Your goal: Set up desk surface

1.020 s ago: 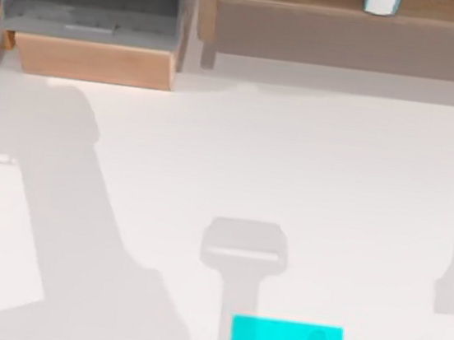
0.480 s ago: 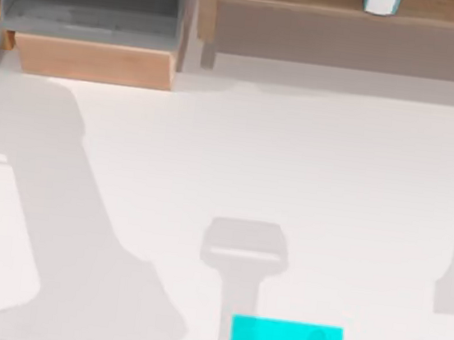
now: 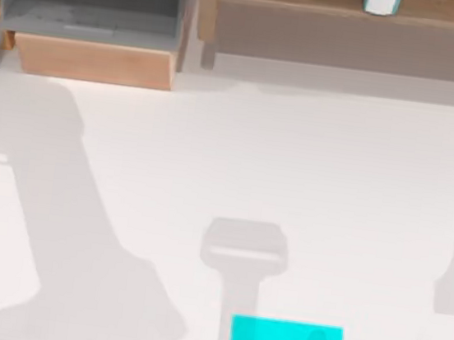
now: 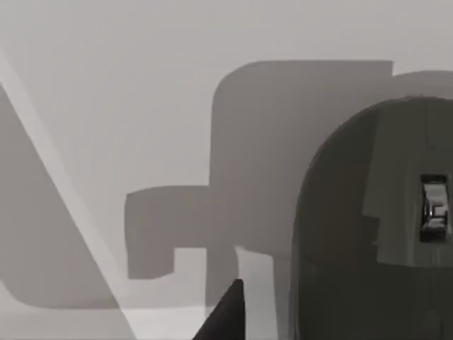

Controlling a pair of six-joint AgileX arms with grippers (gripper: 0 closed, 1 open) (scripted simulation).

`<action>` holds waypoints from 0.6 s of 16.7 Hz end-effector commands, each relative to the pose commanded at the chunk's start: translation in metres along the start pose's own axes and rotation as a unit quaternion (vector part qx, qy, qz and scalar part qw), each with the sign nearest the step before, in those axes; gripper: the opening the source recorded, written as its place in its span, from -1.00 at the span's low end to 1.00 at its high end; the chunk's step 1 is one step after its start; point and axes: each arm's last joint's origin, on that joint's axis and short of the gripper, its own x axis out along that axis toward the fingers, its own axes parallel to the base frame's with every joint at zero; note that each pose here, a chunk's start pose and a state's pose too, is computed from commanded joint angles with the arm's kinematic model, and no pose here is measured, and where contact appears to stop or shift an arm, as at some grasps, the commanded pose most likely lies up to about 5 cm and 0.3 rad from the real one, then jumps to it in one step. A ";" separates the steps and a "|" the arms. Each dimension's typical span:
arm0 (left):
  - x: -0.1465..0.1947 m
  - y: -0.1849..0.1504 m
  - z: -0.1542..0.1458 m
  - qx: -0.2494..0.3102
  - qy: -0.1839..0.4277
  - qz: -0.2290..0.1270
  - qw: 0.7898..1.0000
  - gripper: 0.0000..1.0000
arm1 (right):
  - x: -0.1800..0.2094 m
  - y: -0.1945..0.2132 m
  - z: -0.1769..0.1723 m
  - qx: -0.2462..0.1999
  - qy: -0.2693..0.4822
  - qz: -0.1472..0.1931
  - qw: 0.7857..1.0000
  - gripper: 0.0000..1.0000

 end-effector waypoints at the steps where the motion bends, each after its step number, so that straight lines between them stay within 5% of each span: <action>1: 0.000 0.000 0.000 0.000 0.000 0.000 1.000 -0.21 | 0.000 0.000 0.000 0.000 0.000 0.000 1.000 1.00; 6: 0.000 0.000 0.000 0.000 0.000 0.000 1.000 -0.96 | 0.000 0.000 0.000 0.000 0.000 0.000 1.000 1.00; 10: 0.000 0.000 0.000 0.000 0.000 0.000 1.000 -1.00 | 0.000 0.000 0.000 0.000 0.000 0.000 1.000 1.00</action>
